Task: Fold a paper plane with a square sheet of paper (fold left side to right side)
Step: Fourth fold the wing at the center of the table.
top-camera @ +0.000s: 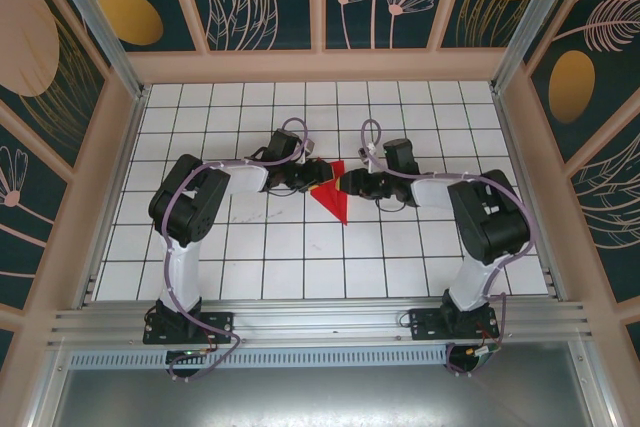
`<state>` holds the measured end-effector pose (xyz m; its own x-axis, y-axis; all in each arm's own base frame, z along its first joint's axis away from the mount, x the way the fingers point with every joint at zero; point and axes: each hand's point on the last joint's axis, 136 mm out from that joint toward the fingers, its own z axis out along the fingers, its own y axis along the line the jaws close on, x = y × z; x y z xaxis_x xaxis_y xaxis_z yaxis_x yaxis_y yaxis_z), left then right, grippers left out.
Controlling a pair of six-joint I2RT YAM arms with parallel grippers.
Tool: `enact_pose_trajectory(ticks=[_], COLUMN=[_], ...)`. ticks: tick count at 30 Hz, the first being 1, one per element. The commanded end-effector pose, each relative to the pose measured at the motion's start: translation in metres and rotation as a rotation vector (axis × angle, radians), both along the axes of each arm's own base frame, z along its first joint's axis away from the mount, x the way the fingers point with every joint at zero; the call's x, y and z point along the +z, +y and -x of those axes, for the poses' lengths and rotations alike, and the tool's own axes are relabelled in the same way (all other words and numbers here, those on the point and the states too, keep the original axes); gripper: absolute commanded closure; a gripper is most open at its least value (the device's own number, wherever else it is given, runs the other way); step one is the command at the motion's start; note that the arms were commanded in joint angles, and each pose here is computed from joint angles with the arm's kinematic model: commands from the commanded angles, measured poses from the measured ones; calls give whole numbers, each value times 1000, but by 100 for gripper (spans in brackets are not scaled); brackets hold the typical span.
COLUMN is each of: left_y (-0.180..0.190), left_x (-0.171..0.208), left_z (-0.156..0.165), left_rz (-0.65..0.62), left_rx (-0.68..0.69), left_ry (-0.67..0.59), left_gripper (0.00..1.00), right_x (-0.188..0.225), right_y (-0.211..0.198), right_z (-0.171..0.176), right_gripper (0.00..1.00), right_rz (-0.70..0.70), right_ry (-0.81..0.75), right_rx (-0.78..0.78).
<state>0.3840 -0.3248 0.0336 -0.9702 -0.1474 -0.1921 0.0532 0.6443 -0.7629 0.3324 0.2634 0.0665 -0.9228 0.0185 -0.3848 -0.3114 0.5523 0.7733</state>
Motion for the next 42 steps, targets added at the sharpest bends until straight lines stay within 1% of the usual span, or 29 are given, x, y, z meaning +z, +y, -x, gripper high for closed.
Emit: enact_pose_trajectory(ticks=[1,5,10,14,22,25,31,42], left_y=[13,13,14,14,14,14,14,13], left_x=[-38,-37,-37,-37,-36,-37,-35,-35], left_z=[10,10,10,11,11,11,11,10], left_rz=[-100,-100,-100,-101,-102,-104,-102,-101], left_rx=[12,11,13,11,12,13,10,5], left_ry=[59,57,57,56,53,55,51,51], left_gripper=[49,49,49,49,49,49,48,49], right_x=[6,-1,-6,-8,-14,-16,-26,-32], right_y=[10,13,16,17,12,8,-3,-12], right_z=[-6,-7,-6,-5,-7,-8,-12,-18], right_gripper=[59,63,71,75,95,100,100,100], right_rz=[-54,-53,-58,-63,-18,5,68,107], right_ry=[6,24,39,44,45,43,56,68], right_rx=[17,20,29,32,14,1,-40,-76])
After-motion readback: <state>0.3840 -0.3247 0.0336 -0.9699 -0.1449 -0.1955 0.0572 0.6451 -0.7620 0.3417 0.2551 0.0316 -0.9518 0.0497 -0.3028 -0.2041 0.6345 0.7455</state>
